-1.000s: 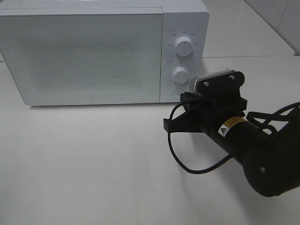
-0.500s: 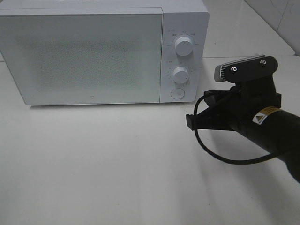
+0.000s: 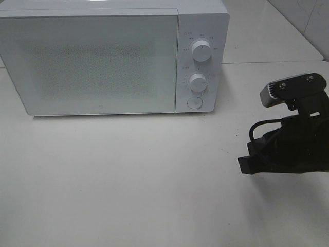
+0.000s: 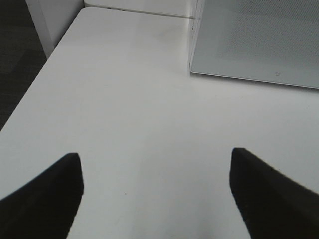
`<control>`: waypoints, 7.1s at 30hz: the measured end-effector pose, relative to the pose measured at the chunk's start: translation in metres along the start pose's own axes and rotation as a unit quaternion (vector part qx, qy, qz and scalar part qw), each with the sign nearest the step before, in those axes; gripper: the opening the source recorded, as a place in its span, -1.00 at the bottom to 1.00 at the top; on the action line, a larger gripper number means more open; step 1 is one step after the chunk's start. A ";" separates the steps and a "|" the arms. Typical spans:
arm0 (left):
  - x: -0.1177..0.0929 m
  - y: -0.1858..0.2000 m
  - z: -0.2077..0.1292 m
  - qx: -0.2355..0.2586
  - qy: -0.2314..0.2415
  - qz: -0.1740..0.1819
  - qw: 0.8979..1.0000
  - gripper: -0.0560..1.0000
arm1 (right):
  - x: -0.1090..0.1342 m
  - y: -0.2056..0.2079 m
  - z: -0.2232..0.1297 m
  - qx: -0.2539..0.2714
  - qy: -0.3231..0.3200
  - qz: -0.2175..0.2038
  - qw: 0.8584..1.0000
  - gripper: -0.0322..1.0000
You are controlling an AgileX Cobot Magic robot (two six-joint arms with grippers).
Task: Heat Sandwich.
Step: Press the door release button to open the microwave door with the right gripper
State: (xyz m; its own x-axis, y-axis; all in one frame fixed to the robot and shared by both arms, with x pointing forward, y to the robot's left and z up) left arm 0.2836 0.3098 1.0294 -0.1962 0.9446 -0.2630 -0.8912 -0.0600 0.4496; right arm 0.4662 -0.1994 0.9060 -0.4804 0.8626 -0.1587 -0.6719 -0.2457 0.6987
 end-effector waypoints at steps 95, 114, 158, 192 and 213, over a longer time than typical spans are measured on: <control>0.000 0.000 0.000 0.000 0.000 0.000 1.000 0.55 | -0.024 0.245 -0.035 -0.204 -0.072 -0.194 0.957 0.49; 0.000 0.000 0.000 0.000 0.000 0.000 1.000 0.55 | -0.019 0.231 -0.052 -0.147 -0.089 -0.172 0.970 0.49; 0.000 0.000 0.000 0.000 0.000 0.000 1.000 0.55 | -0.046 0.256 -0.003 -0.353 -0.022 -0.283 0.891 0.48; 0.000 0.000 0.000 0.000 0.000 0.000 1.000 0.55 | -0.096 0.136 0.052 -0.343 -0.020 -0.244 0.907 0.47; 0.000 0.000 0.000 0.000 0.000 0.000 1.000 0.55 | -0.075 0.038 0.050 -0.315 -0.010 -0.085 0.945 0.14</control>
State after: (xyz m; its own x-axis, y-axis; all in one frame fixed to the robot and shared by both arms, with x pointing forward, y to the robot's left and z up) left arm 0.2836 0.3098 1.0294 -0.1962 0.9446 -0.2630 -0.8912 -0.0600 0.4496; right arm 0.5051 -0.2512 0.9797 -0.3292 0.9200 -0.2126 -0.9436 -0.3125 0.1092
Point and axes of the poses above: a point on each arm's last joint axis where the gripper is mounted, y pointing back along that axis away from the gripper, x along the wrist's bending axis when the last joint is at zero, z = x × y, the point moved 6 cm from there along -y, pointing out along that axis toward the gripper, and after that the axes turned 13 degrees about y, right-handed, at the moved point
